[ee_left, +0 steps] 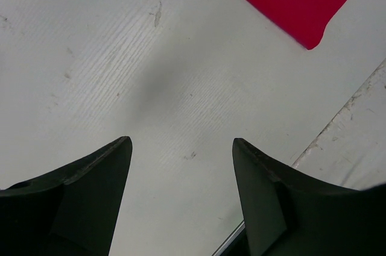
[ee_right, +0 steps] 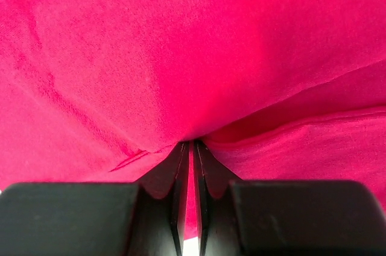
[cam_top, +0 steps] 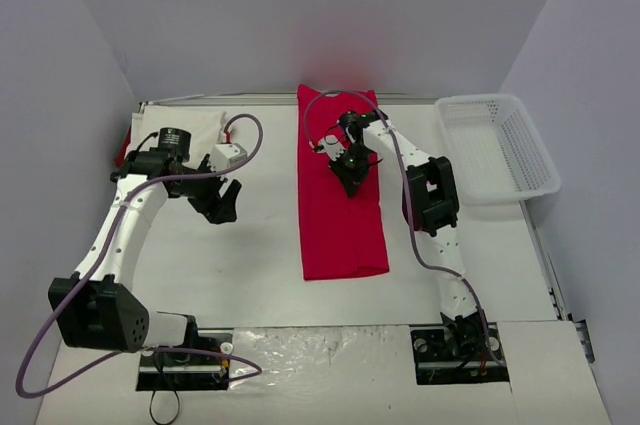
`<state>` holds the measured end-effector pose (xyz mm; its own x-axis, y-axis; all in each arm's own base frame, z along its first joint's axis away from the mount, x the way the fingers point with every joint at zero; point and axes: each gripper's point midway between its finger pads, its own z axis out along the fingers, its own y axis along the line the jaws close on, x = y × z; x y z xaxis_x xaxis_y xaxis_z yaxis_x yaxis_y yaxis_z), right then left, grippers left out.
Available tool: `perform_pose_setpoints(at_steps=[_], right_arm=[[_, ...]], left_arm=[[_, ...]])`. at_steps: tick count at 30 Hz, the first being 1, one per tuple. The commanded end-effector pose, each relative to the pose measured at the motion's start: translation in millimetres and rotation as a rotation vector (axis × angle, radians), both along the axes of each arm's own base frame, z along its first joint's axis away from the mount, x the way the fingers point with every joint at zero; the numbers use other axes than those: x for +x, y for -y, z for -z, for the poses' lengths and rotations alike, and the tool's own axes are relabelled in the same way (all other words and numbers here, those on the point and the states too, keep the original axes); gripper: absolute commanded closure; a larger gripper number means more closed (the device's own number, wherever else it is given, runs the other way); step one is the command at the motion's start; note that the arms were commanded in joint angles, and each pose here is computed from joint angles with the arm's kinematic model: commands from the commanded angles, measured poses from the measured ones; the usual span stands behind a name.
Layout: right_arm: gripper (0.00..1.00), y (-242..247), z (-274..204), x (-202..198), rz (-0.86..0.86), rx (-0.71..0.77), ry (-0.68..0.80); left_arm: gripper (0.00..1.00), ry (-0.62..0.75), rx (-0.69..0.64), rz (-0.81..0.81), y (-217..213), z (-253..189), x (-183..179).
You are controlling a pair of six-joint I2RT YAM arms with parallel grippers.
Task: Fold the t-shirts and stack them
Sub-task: Rotate the tshirt 90 degrees
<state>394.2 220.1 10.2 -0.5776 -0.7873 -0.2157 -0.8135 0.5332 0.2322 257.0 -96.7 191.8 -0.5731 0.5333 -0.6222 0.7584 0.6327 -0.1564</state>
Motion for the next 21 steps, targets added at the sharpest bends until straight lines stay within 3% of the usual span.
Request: perform_pose_setpoints(at_steps=[1, 9, 13, 18, 20, 21], right_arm=[[0.95, 10.5, 34.9, 21.0, -0.044, -0.073, 0.035], [0.93, 7.3, 35.3, 37.6, -0.043, -0.060, 0.067], [0.87, 6.9, -8.5, 30.2, -0.054, -0.020, 0.112], [0.67, 10.7, -72.7, 8.5, -0.048, 0.039, 0.175], [0.50, 20.9, -102.0, -3.9, -0.036, 0.039, 0.221], [0.50, 26.5, -107.9, -8.5, -0.031, 0.032, 0.233]], left_arm=[[0.34, -0.005, 0.024, 0.042, 3.9, -5.2, 3.5], [0.33, 0.033, 0.107, 0.086, 17.5, 0.2, 8.0], [0.30, 0.045, 0.099, 0.103, 19.4, -2.4, -1.3], [0.27, 0.091, 0.076, 0.113, 20.6, -12.6, -7.0], [0.26, 0.135, 0.089, 0.079, 16.8, -20.1, -3.2], [0.26, 0.145, 0.085, 0.078, 16.9, -22.6, -3.9]])
